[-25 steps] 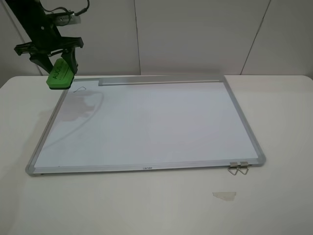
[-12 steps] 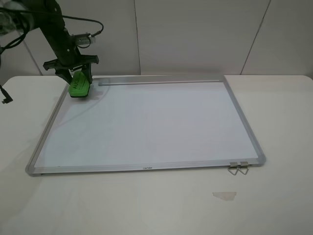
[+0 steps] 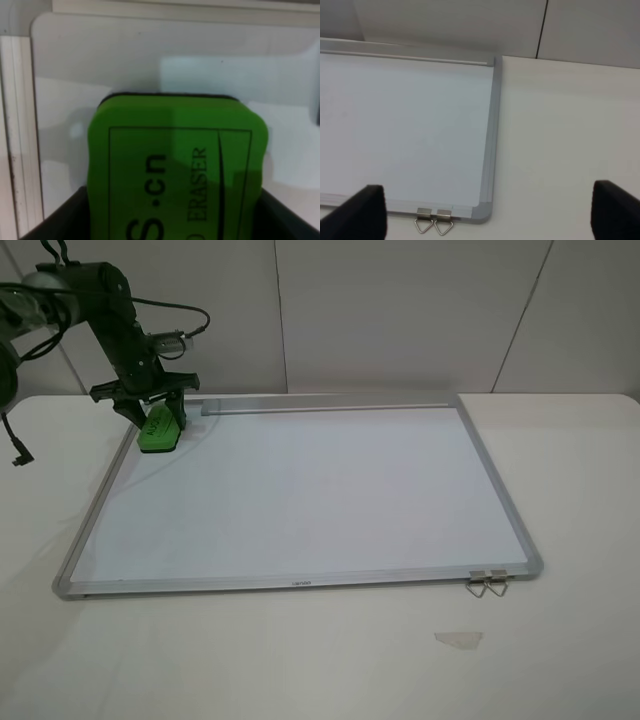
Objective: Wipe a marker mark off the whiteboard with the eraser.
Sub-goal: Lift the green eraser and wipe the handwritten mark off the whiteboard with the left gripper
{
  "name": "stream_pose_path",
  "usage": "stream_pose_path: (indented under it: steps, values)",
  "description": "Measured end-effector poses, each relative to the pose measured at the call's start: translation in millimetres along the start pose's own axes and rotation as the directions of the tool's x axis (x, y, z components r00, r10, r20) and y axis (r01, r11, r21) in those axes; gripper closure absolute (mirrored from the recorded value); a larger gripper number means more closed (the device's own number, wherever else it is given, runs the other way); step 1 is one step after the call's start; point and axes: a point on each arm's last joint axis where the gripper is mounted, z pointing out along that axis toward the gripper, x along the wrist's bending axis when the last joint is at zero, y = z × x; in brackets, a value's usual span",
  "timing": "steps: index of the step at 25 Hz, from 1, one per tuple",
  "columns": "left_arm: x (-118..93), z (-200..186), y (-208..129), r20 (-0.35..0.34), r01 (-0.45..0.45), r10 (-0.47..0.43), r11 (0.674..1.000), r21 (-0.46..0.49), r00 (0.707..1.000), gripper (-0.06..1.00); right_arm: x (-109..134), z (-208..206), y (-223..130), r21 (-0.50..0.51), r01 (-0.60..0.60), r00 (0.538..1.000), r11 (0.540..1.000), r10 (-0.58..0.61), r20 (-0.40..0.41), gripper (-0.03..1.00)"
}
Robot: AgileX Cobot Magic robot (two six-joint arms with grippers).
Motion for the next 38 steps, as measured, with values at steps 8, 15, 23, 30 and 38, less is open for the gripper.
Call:
stream_pose_path:
  steps: [8,15,23,30,38]
  values:
    - [-0.4,2.5,0.9,0.014,0.008,-0.008,1.000,0.002,1.000,0.35,0.0,0.0,0.0,0.000,0.000,1.000,1.000,0.000,0.000,0.15]
    - [-1.7,2.1,0.8,0.049,0.021,-0.021,1.000,0.007,0.999,0.35,0.0,0.0,0.0,0.000,0.000,1.000,1.000,0.000,0.000,0.15]
    - [-33.6,4.0,-6.6,0.006,-0.053,0.053,0.999,0.004,0.999,0.35,0.0,0.0,0.0,0.000,0.000,1.000,1.000,0.000,0.000,0.15]
    - [-35.7,4.2,-7.2,-0.022,-0.051,0.051,0.999,-0.002,0.998,0.35,0.0,0.0,0.0,0.000,0.000,1.000,1.000,0.000,0.000,0.15]
    - [-11.7,3.5,-1.4,-0.021,0.022,-0.023,1.000,-0.003,1.000,0.35,0.0,0.0,0.0,0.000,0.000,1.000,1.000,0.000,0.000,0.15]
